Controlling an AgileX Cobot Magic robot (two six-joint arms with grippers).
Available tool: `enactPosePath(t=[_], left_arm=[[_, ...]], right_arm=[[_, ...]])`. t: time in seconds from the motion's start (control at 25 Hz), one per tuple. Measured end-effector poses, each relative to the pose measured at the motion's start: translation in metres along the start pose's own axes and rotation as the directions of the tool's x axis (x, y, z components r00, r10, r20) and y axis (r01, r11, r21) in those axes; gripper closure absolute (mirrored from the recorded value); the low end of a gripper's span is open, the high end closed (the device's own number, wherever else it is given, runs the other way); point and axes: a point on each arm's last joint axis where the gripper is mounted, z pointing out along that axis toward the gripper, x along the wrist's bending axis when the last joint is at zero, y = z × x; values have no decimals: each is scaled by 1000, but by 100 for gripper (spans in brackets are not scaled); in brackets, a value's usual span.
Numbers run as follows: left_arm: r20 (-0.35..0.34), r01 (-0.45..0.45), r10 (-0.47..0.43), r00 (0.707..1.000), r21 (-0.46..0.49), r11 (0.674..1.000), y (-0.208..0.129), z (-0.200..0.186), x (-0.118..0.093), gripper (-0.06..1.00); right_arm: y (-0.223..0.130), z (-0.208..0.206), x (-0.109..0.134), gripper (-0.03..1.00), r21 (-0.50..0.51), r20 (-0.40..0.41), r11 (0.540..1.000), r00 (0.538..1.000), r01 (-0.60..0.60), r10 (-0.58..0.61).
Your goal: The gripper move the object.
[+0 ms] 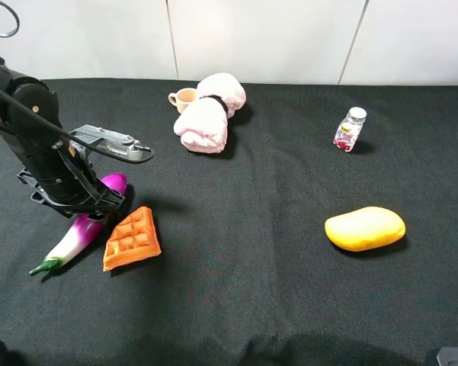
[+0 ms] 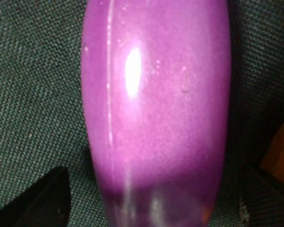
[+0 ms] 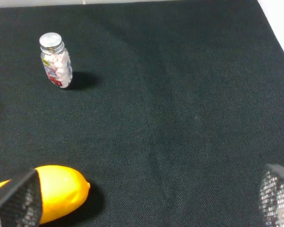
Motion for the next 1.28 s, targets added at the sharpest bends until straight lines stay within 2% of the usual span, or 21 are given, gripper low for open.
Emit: enactPosePath(t=[0.44,0.92,1.08,1.28], left_arm=[[-1,17,-17,1000,6,1000,-1,-1,0,18],[2,20,-20,1000,-70,997,-1,-24,1,18],[5,24,-24,1000,-117,993,-4,-42,2,18],[-7,12,-14,1000,-239,971,-14,-80,6,18]], right_arm=[[0,0,0,27,0,0,1000,1000,0,0],[0,0,0,27,0,0,1000,1000,0,0],[0,0,0,27,0,0,1000,1000,0,0],[0,0,0,27,0,0,1000,1000,0,0]])
